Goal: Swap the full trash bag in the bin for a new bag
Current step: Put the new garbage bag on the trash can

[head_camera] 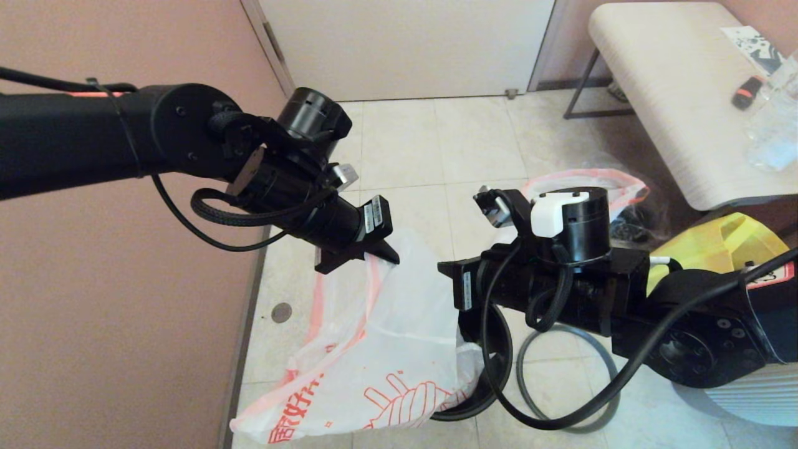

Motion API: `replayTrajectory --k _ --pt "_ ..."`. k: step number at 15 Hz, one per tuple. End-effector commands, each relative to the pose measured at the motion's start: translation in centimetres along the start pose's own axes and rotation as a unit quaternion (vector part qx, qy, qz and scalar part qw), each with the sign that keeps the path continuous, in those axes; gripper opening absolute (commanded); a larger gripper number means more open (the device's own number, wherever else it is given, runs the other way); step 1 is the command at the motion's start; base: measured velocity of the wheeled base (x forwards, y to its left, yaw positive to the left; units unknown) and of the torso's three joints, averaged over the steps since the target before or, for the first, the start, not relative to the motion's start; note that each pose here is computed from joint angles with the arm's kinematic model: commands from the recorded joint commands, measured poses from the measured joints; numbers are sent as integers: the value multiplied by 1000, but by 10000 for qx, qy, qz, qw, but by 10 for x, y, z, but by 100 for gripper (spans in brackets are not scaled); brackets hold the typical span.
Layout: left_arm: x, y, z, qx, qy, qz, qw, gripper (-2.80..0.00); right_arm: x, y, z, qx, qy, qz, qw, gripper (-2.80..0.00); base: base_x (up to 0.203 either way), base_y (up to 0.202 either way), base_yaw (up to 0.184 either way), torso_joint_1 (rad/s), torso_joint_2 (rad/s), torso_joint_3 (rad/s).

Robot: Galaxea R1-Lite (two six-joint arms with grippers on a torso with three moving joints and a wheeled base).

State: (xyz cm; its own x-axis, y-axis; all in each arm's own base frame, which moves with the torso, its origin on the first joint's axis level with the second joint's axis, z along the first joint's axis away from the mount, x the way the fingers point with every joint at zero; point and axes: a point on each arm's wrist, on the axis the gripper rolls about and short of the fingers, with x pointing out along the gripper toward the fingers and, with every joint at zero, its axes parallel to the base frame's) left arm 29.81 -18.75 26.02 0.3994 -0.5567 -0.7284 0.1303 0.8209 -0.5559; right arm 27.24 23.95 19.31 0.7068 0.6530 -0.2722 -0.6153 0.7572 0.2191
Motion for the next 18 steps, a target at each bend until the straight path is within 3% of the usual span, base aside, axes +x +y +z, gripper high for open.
replayTrajectory --k 1,3,7,12,14,18 --pt "1 -2 -2 9 33 -20 10000 -280 -1 0 1 -1 -27 7 10000 -280 0 0 0 0 0 0" --pt "15 -16 -5 182 112 -105 9997 -280 -14 -3 2 8 -42 -41 10000 -280 0 0 0 0 0 0" --pt "61 -45 -26 602 196 292 9976 -280 -50 -26 4 119 -117 -266 9995 -280 0 0 0 0 0 0" --pt "92 -78 -54 1212 203 16 9924 -280 -97 -73 -10 396 -110 -479 9980 -280 0 0 0 0 0 0" --pt "106 -93 -65 1624 41 -201 9865 -280 -119 -98 -15 523 -309 -685 9958 -280 0 0 0 0 0 0" --pt "132 -113 -88 2139 -48 -444 9758 -280 -159 -136 -32 811 -438 -937 9913 -280 0 0 0 0 0 0"
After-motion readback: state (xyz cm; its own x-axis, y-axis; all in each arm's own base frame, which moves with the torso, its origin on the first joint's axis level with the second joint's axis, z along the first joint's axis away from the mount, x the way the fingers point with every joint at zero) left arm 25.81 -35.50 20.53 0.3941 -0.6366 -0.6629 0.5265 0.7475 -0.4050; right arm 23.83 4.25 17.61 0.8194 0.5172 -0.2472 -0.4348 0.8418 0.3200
